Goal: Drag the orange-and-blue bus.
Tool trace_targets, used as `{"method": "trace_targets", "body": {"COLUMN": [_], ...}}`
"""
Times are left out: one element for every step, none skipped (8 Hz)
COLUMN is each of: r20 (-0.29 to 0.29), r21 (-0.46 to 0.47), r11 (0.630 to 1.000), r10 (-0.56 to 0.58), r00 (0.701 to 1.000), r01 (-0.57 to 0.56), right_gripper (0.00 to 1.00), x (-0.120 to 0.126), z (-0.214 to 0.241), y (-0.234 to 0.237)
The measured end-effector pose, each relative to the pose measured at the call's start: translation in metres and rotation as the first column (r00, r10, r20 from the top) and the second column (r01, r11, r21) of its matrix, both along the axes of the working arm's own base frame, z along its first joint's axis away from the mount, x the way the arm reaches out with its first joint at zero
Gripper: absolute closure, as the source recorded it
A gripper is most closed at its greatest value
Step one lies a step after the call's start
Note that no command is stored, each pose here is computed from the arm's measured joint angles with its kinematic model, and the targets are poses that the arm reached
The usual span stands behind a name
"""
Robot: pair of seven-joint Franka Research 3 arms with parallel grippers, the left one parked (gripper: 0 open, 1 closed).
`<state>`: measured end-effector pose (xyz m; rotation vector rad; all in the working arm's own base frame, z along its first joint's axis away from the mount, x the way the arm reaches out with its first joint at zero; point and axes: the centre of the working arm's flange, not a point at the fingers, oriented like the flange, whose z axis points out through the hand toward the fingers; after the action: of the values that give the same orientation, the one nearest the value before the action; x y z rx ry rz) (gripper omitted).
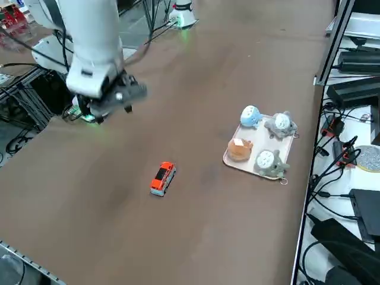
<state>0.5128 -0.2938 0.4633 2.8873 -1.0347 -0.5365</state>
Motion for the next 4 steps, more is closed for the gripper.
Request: {"method": "trace_targets", "body": {"r20": [0.005, 0.016, 0.047, 0.097], "r21": [-0.041, -0.079, -0.099, -0.108], "r11": [0.995, 0.980, 0.956, 0.919], "r10": [-0.096, -0.180, -0.272, -0.371], "r00": [0.995, 0.984, 0.961, 0.924], "r01": [0.096, 0.180, 0.275, 0.380], "right_gripper": [0.00, 0.00, 0.00, 0.00], "x": [0.017, 0.036, 0.055, 0.072], "z": [-0.025, -0.050, -0.075, -0.098], "y": [0.004, 0.017, 0.037, 0.057]}}
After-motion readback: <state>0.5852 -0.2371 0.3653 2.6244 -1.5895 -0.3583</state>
